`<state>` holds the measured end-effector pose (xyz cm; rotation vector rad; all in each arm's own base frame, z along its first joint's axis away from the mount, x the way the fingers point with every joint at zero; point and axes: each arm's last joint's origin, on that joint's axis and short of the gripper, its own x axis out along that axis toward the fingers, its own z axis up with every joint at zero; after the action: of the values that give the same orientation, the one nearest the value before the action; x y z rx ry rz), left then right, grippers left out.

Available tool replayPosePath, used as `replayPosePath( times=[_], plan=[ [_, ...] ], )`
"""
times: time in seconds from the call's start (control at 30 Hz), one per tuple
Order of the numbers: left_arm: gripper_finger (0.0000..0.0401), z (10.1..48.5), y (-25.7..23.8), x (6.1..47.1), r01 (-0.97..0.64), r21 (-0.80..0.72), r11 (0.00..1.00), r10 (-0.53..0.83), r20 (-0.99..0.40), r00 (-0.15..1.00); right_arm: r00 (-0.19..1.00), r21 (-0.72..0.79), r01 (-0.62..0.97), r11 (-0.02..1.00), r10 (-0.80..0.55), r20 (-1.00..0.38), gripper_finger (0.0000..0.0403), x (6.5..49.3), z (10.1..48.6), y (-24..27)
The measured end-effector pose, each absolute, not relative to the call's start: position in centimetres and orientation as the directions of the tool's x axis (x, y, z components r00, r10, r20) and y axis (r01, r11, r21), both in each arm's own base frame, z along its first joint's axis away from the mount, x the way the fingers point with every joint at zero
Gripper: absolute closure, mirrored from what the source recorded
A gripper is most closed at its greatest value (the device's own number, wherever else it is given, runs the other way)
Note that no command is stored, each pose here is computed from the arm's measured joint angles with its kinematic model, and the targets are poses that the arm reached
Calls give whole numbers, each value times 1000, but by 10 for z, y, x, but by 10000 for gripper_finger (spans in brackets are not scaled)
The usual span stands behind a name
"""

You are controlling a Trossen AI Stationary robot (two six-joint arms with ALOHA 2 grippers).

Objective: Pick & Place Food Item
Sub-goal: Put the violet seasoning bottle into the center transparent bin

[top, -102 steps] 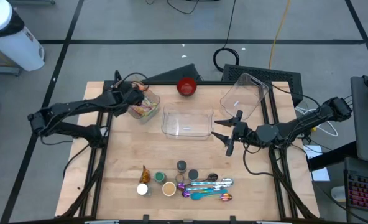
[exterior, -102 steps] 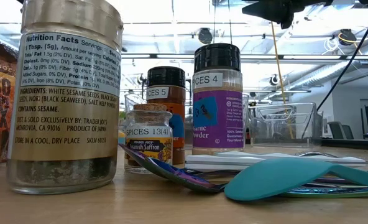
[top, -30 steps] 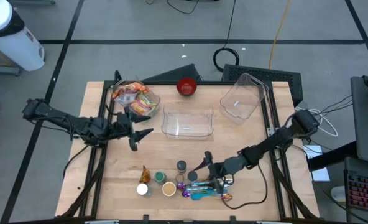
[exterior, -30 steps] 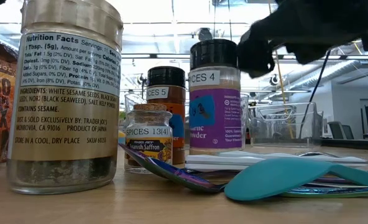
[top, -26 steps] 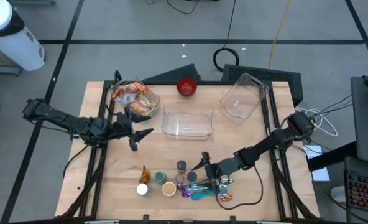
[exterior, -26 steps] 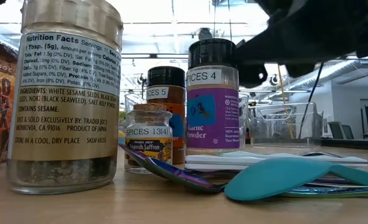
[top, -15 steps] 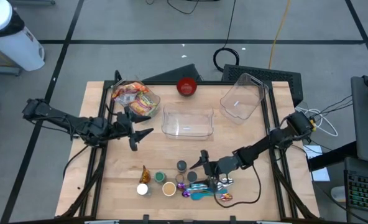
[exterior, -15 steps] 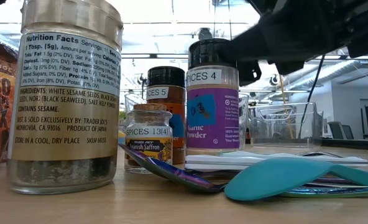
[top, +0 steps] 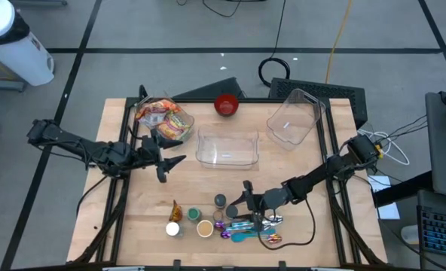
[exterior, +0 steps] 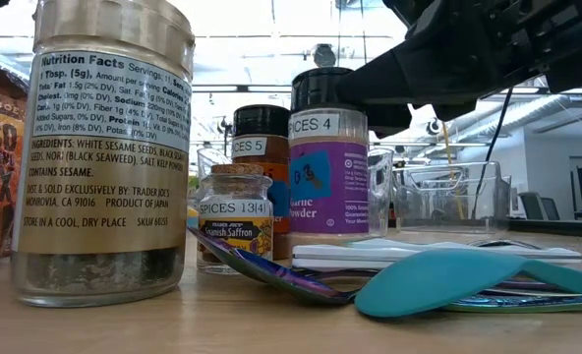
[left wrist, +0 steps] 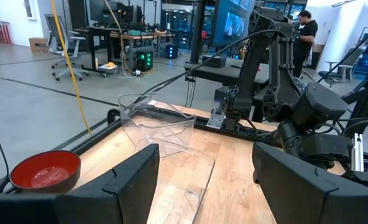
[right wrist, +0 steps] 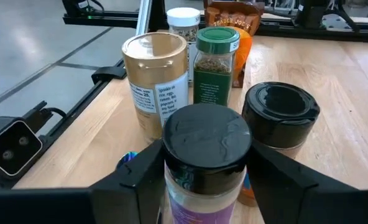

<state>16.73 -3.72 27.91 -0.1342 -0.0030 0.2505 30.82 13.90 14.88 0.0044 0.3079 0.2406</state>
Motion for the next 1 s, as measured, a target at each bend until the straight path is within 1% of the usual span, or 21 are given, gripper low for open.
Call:
replayPosePath(
  times=[0.37,0.7,1.0],
  plan=[
    [135,279,-37,167,-248,-130,960,247,-19,969,928,37,-237,971,237,-287,214,307,155,138],
    [135,279,-37,167,-248,-131,960,248,-18,969,939,45,-238,970,242,-244,216,288,205,129],
    [135,279,-37,167,-248,-131,960,248,-18,969,940,43,-234,971,238,-245,217,267,235,120]
  ],
)
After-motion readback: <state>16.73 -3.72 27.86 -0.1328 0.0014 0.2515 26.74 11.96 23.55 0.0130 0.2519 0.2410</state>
